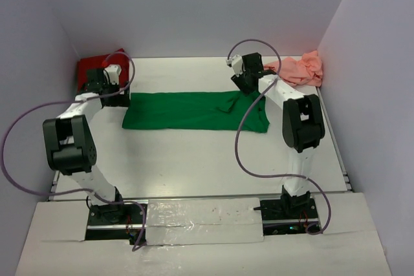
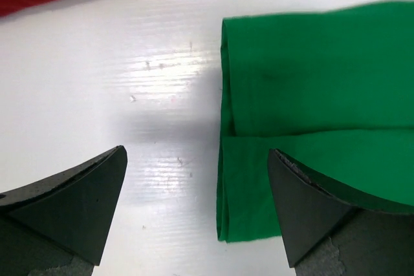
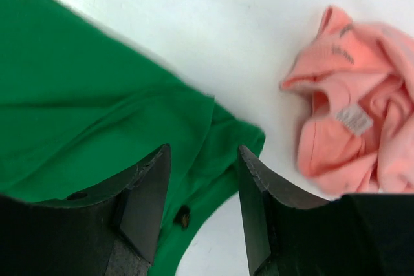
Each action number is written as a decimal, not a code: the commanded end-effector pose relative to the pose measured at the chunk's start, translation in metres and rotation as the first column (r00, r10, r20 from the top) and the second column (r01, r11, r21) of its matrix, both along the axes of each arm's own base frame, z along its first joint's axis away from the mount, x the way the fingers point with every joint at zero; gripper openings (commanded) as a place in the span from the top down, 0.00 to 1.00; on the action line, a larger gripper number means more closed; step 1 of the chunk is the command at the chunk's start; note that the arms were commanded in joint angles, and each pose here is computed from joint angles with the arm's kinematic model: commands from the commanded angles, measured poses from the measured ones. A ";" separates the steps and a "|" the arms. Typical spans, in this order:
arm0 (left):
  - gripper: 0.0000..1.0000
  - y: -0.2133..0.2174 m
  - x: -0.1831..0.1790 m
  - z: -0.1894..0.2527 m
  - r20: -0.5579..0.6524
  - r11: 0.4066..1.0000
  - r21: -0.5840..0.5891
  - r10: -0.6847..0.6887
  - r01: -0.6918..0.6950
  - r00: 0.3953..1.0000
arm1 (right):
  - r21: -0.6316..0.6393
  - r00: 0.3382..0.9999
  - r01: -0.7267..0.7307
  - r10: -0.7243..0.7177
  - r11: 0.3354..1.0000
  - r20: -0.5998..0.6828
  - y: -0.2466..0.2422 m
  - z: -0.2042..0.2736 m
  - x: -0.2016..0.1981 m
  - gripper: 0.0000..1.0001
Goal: Fold and stack the t-shirts
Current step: Fold the other side of the tshirt into a rectangle, then rotate the tshirt 90 degrees
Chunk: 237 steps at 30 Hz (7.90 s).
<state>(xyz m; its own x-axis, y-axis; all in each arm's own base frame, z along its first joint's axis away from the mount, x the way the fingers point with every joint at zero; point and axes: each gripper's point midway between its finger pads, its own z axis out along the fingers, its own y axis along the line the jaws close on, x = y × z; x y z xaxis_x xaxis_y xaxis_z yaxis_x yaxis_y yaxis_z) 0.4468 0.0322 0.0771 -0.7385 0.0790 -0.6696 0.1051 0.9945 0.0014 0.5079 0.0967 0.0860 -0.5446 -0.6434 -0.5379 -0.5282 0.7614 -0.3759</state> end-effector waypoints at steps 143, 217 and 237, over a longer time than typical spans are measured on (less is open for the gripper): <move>1.00 -0.063 0.006 -0.008 0.042 0.985 -0.072 -0.155 0.158 0.987 | 0.193 0.966 0.252 -0.235 0.948 -0.107 0.033 0.053 -0.077 1.00; 1.00 -0.153 -0.223 -0.015 -0.418 0.386 -0.378 -0.882 0.842 0.217 | 0.238 0.950 0.288 -0.246 0.927 -0.193 0.016 0.125 -0.086 1.00; 0.31 -0.133 -0.218 -0.023 -0.339 0.458 -0.400 -0.879 0.794 0.336 | 0.284 0.961 0.229 -0.170 0.931 -0.219 0.027 0.124 -0.099 0.98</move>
